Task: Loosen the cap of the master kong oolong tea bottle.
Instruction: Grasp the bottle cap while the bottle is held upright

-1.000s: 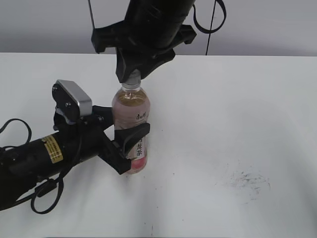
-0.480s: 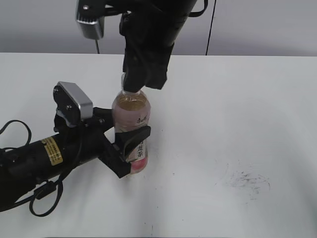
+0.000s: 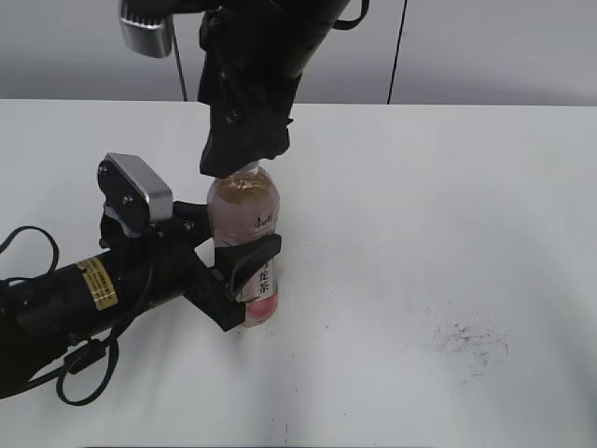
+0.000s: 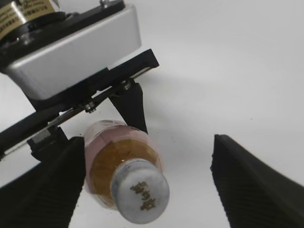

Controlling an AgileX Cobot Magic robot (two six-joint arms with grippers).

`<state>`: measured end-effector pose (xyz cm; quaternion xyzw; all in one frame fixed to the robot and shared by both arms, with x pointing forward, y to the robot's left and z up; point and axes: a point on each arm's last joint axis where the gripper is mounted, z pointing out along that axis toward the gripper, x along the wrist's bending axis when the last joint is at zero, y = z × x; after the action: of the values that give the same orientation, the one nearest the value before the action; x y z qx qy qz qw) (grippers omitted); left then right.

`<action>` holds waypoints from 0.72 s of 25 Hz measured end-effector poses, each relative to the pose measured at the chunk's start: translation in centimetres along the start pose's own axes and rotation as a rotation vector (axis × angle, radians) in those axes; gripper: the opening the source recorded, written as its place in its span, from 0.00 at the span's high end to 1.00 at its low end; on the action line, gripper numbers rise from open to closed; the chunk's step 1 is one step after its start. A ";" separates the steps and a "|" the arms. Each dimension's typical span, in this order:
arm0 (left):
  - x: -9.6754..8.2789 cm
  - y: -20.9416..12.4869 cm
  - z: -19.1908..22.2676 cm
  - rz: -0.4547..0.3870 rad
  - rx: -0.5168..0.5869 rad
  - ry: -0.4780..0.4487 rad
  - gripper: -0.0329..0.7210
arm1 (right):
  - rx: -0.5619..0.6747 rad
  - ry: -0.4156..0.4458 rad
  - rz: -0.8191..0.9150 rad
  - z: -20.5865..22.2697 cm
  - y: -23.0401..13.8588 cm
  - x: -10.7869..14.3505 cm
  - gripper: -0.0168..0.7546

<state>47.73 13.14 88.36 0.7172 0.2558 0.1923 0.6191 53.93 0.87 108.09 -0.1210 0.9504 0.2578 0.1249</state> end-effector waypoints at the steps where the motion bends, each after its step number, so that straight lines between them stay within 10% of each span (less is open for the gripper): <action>1: 0.0 0.0 0.0 0.000 0.001 0.000 0.43 | -0.002 0.001 0.054 0.0 0.0 0.0 0.16; 10: 0.0 0.0 0.0 0.000 0.000 0.000 0.43 | 0.051 -0.084 1.028 -1.1 -0.6 -0.2 0.35; 18: 0.0 0.0 0.0 -0.001 -0.001 0.001 0.43 | 0.134 -0.060 1.171 -1.1 -1.1 0.4 0.36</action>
<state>47.74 13.14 88.35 0.7168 0.2563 0.1925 0.6192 53.64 -0.65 108.39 0.4392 0.8694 0.2263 -0.0038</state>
